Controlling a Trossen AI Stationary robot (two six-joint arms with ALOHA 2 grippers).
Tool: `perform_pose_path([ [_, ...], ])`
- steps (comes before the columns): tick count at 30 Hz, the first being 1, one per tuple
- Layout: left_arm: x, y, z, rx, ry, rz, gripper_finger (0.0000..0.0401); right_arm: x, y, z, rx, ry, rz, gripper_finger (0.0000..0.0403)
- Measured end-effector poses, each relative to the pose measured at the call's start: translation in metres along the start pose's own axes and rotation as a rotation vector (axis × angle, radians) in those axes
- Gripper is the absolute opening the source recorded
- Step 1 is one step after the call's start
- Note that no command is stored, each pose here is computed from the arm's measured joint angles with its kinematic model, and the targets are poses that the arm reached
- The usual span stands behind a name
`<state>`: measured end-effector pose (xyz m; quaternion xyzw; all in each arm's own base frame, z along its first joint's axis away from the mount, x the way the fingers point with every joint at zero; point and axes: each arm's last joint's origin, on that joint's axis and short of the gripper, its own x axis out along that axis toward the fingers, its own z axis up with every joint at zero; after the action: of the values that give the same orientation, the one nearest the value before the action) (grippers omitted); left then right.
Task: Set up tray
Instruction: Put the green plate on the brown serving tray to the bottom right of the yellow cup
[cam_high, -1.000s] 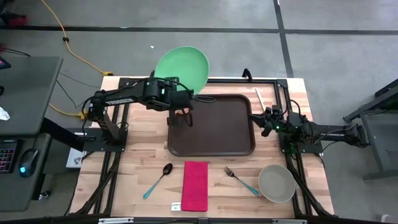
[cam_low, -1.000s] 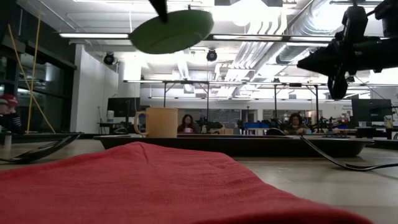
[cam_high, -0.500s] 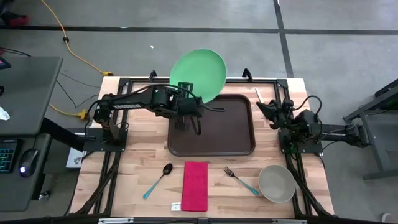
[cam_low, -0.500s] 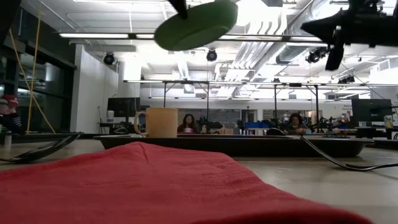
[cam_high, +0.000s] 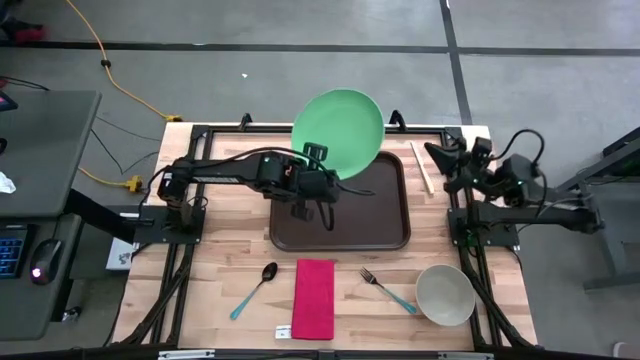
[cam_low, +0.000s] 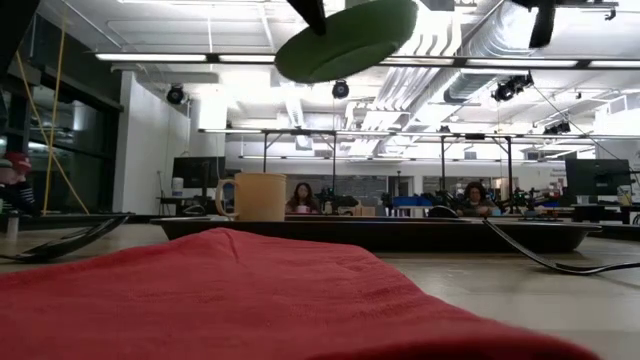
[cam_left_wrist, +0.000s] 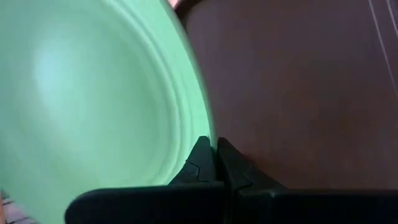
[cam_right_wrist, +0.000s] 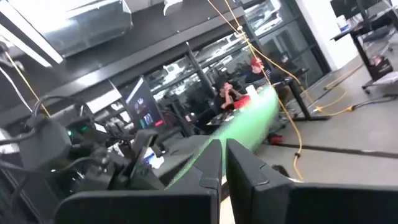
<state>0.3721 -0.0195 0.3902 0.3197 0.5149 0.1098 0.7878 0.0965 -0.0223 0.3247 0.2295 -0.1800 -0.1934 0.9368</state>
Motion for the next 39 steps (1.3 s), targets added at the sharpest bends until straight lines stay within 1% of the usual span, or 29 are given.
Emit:
perform_pose_path([
  [4,0.001,-0.002,0.002,0.007,-0.001,0.000,0.0012,0.011,0.014,0.021,-0.067,0.035,-0.016,0.0000],
  [9,-0.004,-0.007,0.007,0.033,-0.031,0.022,0.0012,0.030,0.029,0.036,-0.152,0.146,-0.071,0.0000],
  [13,-0.007,-0.010,0.009,0.058,-0.046,0.028,0.0012,0.050,0.040,0.043,-0.184,0.230,-0.107,0.0000],
  [16,-0.003,-0.012,0.010,0.068,-0.030,0.036,0.0012,0.063,0.048,0.051,-0.206,0.284,-0.134,0.0000],
  [20,-0.001,-0.018,0.012,0.098,-0.019,0.030,0.0012,0.075,0.056,0.071,-0.218,0.307,-0.195,0.0001],
  [22,0.002,-0.020,0.013,0.119,0.000,0.043,0.0012,0.080,0.058,0.080,-0.222,0.336,-0.228,0.0004],
  [25,0.007,-0.026,0.016,0.152,0.019,0.039,0.0012,0.087,0.058,0.090,-0.225,0.406,-0.272,0.0018],
  [30,0.015,-0.033,0.021,0.197,0.037,0.052,0.0012,0.100,0.055,0.098,-0.210,0.503,-0.315,0.0056],
  [34,0.019,-0.034,0.022,0.215,0.052,0.068,0.0012,0.110,0.048,0.097,-0.208,0.582,-0.361,0.0081],
  [39,0.021,-0.035,0.023,0.222,0.061,0.079,0.0012,0.120,0.031,0.091,-0.192,0.675,-0.434,0.0095],
])
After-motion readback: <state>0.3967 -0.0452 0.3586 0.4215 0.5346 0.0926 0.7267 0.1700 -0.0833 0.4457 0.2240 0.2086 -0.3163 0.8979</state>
